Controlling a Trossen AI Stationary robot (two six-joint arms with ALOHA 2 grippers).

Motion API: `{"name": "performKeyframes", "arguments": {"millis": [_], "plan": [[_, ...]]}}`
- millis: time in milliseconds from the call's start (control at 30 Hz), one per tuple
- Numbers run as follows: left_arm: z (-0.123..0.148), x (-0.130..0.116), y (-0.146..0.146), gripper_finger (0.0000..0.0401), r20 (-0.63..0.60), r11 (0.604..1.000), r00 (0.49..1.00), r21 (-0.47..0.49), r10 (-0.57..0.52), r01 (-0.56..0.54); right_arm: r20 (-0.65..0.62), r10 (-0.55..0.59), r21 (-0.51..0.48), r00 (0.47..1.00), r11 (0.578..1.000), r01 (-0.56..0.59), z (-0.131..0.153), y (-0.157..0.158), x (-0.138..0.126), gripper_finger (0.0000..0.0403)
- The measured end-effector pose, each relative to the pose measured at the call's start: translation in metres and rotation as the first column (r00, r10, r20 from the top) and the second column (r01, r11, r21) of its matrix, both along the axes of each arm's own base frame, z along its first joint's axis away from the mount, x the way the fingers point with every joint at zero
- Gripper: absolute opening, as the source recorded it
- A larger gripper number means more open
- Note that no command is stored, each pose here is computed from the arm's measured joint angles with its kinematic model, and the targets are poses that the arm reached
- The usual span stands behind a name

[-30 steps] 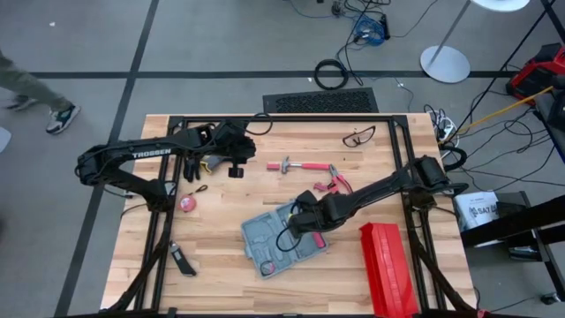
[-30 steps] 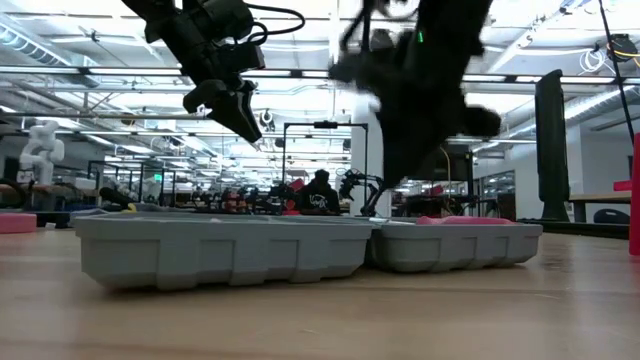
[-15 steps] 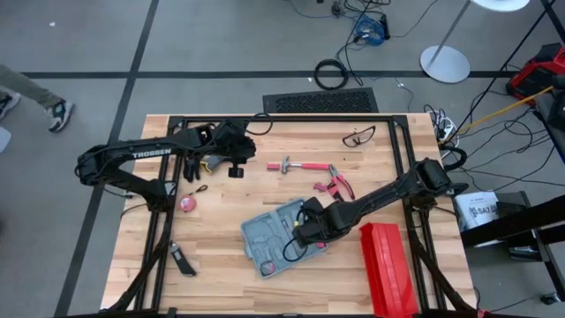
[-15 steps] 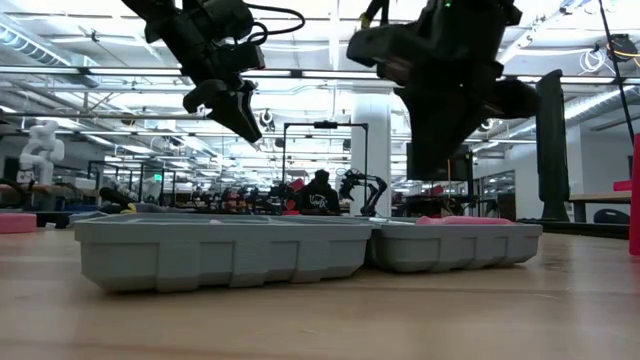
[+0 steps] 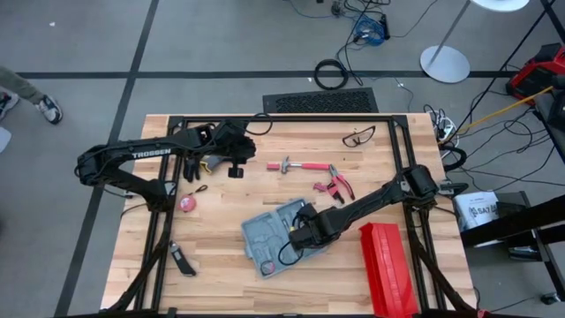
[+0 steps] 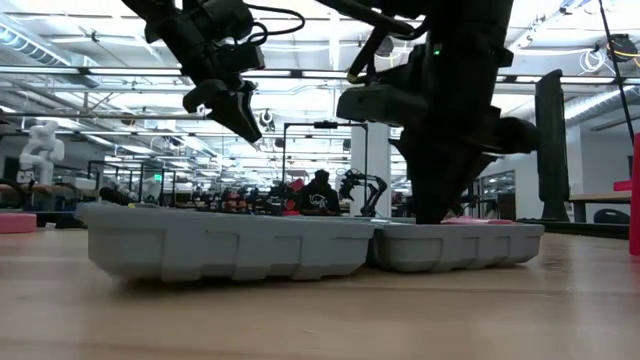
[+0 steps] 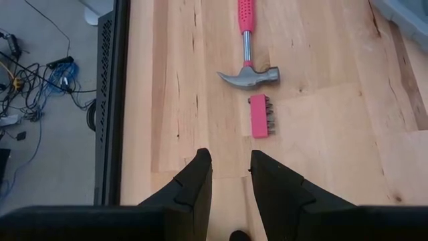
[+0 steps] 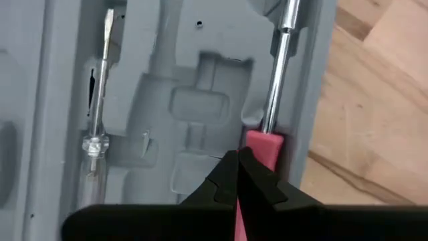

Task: Prefit tool cases
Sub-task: Put the red screwdriver into the gray prefit tools case

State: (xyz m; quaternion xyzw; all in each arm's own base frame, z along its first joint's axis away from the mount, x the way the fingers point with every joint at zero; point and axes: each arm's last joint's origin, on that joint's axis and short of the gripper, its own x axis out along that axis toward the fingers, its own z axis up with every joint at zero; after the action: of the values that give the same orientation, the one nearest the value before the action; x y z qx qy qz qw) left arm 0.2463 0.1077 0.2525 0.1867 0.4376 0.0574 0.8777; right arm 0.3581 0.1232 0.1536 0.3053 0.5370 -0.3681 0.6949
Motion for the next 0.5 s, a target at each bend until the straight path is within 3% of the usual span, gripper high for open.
{"name": "performKeyframes", "arguments": {"millis": [267, 500], "plan": [[0.0, 0.0, -0.001, 0.0109, 0.008, 1.0, 1.0, -0.02, -0.015, 0.015, 0.006, 0.013, -0.031, 1.0, 0.999, -0.013, 0.005, 0.0, 0.0, 0.0], [-0.002, -0.001, -0.002, 0.0109, -0.013, 0.999, 1.0, -0.031, -0.016, 0.016, 0.017, 0.021, -0.076, 1.0, 0.997, -0.019, 0.033, 0.003, 0.003, 0.0]]}}
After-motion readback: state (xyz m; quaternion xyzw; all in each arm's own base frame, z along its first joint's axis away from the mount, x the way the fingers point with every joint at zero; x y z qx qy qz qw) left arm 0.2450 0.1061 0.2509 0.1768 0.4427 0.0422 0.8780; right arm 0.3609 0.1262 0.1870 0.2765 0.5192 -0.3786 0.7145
